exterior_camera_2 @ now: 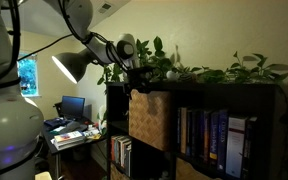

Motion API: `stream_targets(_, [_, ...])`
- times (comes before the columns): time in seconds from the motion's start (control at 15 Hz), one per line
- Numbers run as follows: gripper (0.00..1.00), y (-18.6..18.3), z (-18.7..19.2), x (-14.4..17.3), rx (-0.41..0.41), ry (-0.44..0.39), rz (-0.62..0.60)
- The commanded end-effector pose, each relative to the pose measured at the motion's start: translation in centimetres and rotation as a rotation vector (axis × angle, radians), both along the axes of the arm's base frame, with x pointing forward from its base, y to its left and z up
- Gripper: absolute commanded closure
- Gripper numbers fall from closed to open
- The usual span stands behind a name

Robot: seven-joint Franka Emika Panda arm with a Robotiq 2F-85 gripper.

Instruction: Open the shelf drawer, pick up two objects from the top of the shelve, put them in the drawer and close it

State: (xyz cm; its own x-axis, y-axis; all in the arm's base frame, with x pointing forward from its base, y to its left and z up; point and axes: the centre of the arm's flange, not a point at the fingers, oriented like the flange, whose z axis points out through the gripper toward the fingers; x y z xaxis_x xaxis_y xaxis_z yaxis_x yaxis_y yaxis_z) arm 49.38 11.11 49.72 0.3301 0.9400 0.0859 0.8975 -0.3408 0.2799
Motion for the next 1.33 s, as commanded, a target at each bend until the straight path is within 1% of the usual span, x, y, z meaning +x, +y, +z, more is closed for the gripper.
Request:
stream_targets(0.0, [0.00, -0.9, 0.1, -2.7, -0.005, 0.152, 0.021])
stream_targets(0.27, [0.00, -1.1, 0.6, -4.1, -0.034, 0.217, 0.025])
stream_targets(0.4, [0.00, -1.2, 0.7, -4.2, -0.037, 0.214, 0.012])
stream_targets(0.67, [0.00, -1.0, 1.6, -2.2, 0.030, 0.074, -0.061])
stream_targets(0.8, [0.00, -0.9, 2.3, -1.4, 0.076, 0.022, -0.098])
stream_targets(0.93, [0.00, -0.9, 3.0, -1.0, 0.104, -0.028, -0.134])
stream_targets(1.0, [0.00, -0.9, 3.6, -0.8, 0.112, -0.041, -0.168])
stream_targets(1.27, [0.00, -1.6, 6.2, -0.3, 0.139, -0.037, -0.313])
